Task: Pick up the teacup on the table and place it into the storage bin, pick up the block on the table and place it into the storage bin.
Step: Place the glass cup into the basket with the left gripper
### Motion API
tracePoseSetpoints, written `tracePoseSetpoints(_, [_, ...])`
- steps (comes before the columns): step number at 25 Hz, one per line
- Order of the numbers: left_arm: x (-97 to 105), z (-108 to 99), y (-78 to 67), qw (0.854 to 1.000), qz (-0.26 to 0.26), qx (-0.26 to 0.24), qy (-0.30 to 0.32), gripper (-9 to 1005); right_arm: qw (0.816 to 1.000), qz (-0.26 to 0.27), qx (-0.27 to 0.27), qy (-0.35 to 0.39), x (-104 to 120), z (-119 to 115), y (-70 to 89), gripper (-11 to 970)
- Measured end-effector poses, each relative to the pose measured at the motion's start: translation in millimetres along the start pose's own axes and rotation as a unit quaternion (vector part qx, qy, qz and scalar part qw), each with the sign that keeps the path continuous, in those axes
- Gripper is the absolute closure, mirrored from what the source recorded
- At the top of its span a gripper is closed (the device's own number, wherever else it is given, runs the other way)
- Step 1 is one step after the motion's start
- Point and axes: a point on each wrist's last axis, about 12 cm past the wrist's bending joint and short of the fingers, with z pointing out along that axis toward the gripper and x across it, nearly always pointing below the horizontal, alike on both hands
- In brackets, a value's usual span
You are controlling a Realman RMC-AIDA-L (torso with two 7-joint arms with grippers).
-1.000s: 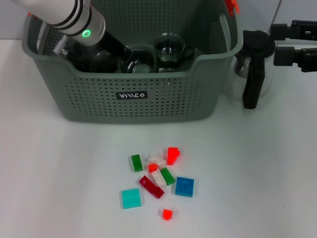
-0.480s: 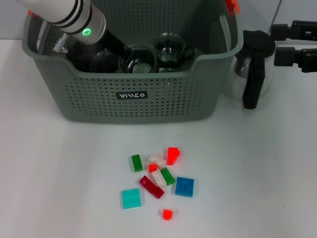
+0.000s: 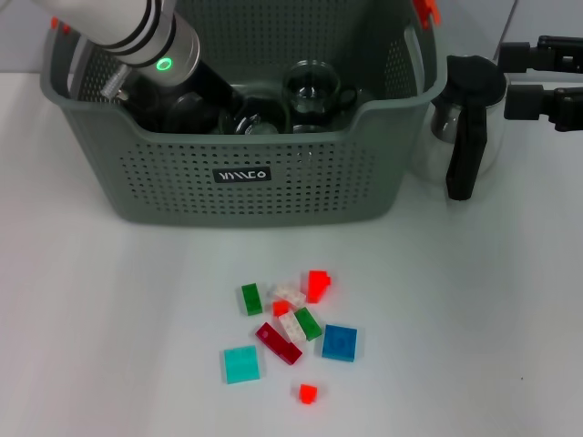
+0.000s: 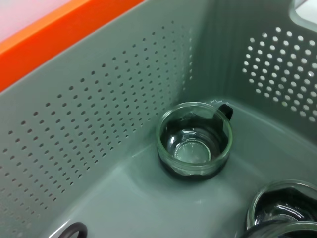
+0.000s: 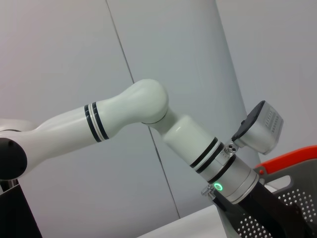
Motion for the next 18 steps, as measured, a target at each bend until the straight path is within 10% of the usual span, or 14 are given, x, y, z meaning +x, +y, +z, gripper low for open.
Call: tracePoseSetpoints(18, [-3.9, -5.2, -1.2, 1.0, 0.007, 0.001, -0.001, 653, 1.0, -0.002, 0.003, -0.001, 0.4, -1.7, 0.1, 61])
